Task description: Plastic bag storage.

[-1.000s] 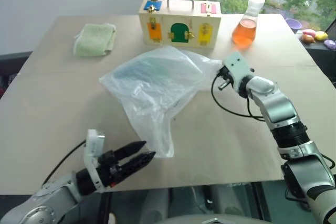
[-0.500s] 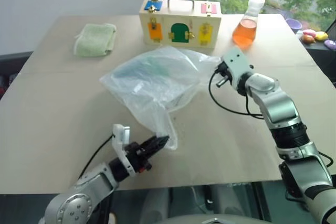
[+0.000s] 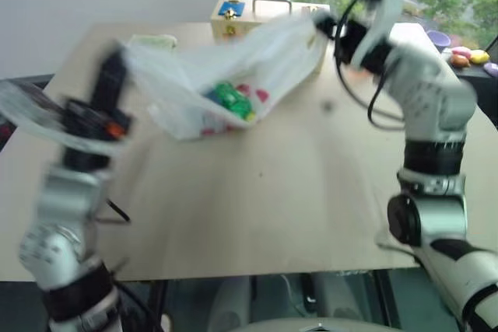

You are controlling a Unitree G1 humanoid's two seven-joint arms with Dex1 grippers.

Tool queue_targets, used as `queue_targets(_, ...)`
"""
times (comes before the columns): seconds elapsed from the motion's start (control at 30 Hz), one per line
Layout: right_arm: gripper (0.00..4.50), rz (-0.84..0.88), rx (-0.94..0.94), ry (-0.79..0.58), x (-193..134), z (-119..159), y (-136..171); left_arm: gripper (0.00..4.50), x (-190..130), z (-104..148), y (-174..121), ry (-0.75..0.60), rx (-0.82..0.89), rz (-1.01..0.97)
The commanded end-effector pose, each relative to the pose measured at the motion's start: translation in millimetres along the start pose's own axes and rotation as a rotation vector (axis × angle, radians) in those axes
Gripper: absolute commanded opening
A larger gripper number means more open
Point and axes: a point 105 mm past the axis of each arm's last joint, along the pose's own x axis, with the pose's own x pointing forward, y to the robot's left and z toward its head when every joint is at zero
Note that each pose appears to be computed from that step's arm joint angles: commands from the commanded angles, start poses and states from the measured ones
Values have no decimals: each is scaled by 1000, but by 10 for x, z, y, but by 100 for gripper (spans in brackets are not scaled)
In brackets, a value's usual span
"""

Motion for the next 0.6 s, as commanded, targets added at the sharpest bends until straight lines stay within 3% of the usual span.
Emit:
queue_targets(0.03,0,16,44,-133,87,455,-21,10,271,402,-41,-115,74,-13)
queue_targets(0.17,0,29,33,-193,149,832,-58,10,575,465,-34,-77,67,-64)
queue_targets(0.27,0,-7,-32,-190,67,928,-190,10,751,382,-28,-21,68,-102)
queue_targets(0.43,0,-85,-93,-157,-157,926,-438,10,950,314,19,18,58,-138)
queue_targets(0.6,0,-116,-130,-83,-357,735,-471,10,791,-174,140,240,97,-121)
